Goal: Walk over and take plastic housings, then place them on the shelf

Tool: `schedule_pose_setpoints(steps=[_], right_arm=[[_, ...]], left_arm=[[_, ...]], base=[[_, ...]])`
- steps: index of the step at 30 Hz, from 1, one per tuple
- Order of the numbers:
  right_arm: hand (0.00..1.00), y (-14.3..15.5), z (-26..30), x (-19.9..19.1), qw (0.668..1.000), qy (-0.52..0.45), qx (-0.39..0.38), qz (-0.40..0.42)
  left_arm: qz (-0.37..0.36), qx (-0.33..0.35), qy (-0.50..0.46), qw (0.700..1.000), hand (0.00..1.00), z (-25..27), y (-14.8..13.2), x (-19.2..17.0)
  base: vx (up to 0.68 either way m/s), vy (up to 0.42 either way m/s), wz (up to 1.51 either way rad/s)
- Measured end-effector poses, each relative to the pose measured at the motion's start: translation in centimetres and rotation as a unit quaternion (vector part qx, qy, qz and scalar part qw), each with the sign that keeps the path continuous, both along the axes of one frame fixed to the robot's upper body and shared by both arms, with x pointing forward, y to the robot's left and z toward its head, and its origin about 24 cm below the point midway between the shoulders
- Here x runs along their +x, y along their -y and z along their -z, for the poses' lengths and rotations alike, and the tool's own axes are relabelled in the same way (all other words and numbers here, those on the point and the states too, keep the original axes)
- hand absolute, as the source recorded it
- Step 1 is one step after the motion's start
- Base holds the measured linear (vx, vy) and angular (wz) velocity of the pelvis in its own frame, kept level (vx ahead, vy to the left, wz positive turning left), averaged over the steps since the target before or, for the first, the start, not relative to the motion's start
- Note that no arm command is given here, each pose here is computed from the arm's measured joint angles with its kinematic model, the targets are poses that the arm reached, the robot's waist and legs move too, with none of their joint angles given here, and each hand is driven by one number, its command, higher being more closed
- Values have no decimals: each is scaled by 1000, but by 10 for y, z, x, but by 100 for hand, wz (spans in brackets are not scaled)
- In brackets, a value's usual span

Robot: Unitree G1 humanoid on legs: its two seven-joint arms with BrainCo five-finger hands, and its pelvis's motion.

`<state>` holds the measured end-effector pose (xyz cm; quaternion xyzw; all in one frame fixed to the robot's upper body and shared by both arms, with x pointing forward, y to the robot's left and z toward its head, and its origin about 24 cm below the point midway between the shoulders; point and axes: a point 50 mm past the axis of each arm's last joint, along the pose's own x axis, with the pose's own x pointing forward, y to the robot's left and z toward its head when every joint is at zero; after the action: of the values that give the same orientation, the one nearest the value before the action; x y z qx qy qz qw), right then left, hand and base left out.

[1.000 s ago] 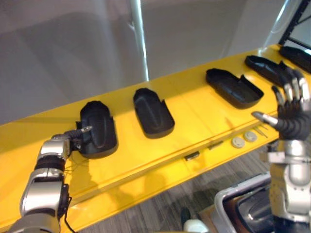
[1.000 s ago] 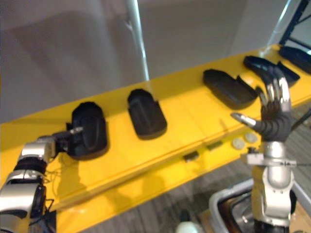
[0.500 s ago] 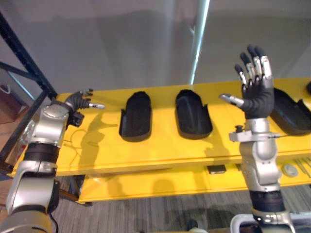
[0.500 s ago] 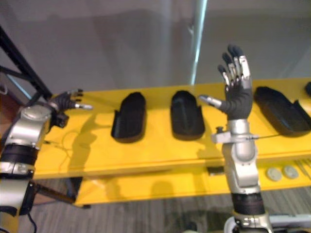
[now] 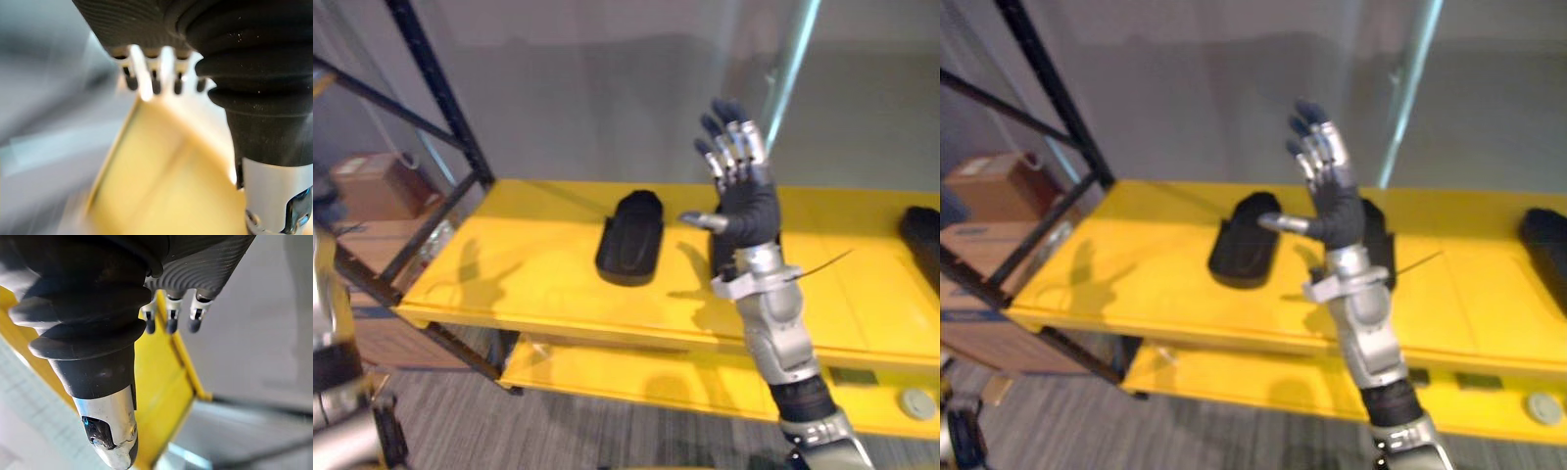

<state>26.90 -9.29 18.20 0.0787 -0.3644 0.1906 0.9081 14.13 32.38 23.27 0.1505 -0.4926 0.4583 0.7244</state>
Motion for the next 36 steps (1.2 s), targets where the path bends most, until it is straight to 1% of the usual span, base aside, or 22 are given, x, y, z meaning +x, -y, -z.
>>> schedule_pose_setpoints(steps=[1,3,5,6,7,8,10,11,13,14,15,16,17,19,20,22,23,25,27,30,32,36], right_arm=[[0,-7,6,3,1000,-20,10,-3],[0,-18,13,5,999,-45,24,-11],[0,-36,17,6,997,-58,26,-31],[0,-47,16,3,997,-59,26,-47],[0,-52,15,2,996,-58,26,-55],[0,-59,16,1,996,-62,26,-65],[0,-69,18,4,994,-74,19,-74],[0,-72,21,8,993,-86,8,-76],[0,-83,31,10,989,-116,-10,-93],[0,-86,34,11,988,-124,-16,-95],[0,-98,47,11,982,-155,-36,-104],[0,-106,56,11,977,-177,-48,-107],[0,-112,62,10,974,-191,-57,-108],[0,-136,81,3,963,-232,-84,-110],[0,-140,84,1,961,-240,-85,-109],[0,-152,93,-3,957,-255,-102,-99],[0,-153,94,-3,956,-255,-108,-96],[0,-155,105,-4,951,-266,-130,-94],[0,-158,112,-8,945,-273,-150,-100],[0,-163,116,-13,941,-269,-181,-102],[0,-164,117,-14,941,-267,-185,-93],[0,-161,116,-12,947,-259,-183,-56]], left_arm=[[-44,-13,-9,999,0,19,6,-17],[-101,-38,-41,993,0,42,11,-35],[-149,-78,-91,982,0,65,7,-46],[-175,-111,-125,970,0,81,0,-49],[-185,-130,-143,964,0,91,-4,-49],[-200,-172,-182,947,0,113,-13,-51],[-222,-265,-266,900,0,166,-26,-60],[-228,-321,-313,864,0,200,-27,-69],[-224,-388,-396,801,0,251,-16,-83],[-216,-405,-421,782,0,266,-9,-86],[-196,-441,-474,736,0,297,9,-96],[-183,-460,-499,711,0,311,19,-101],[-168,-475,-514,694,0,321,25,-103],[-120,-521,-556,636,0,348,47,-115],[-108,-533,-561,624,0,353,52,-118],[-59,-580,-577,572,0,371,74,-128],[-45,-591,-578,561,0,374,80,-129],[0,-613,-590,526,0,383,94,-133],[19,-625,-583,519,0,384,97,-134],[49,-624,-581,520,0,385,98,-128],[64,-629,-576,518,0,386,101,-125],[93,-636,-578,502,0,390,113,-118]], base=[[68,-3,66],[42,1,65],[22,11,41],[0,9,28],[-4,3,38],[3,-8,27],[37,-8,12],[65,-3,1],[57,3,0],[64,12,-1],[63,13,-1],[64,11,-1],[63,13,-1],[76,20,-1],[55,18,-6],[15,17,-12],[-21,19,-15],[-47,16,-18],[-36,13,-20],[-1,-7,-6],[24,3,1],[43,20,0]])
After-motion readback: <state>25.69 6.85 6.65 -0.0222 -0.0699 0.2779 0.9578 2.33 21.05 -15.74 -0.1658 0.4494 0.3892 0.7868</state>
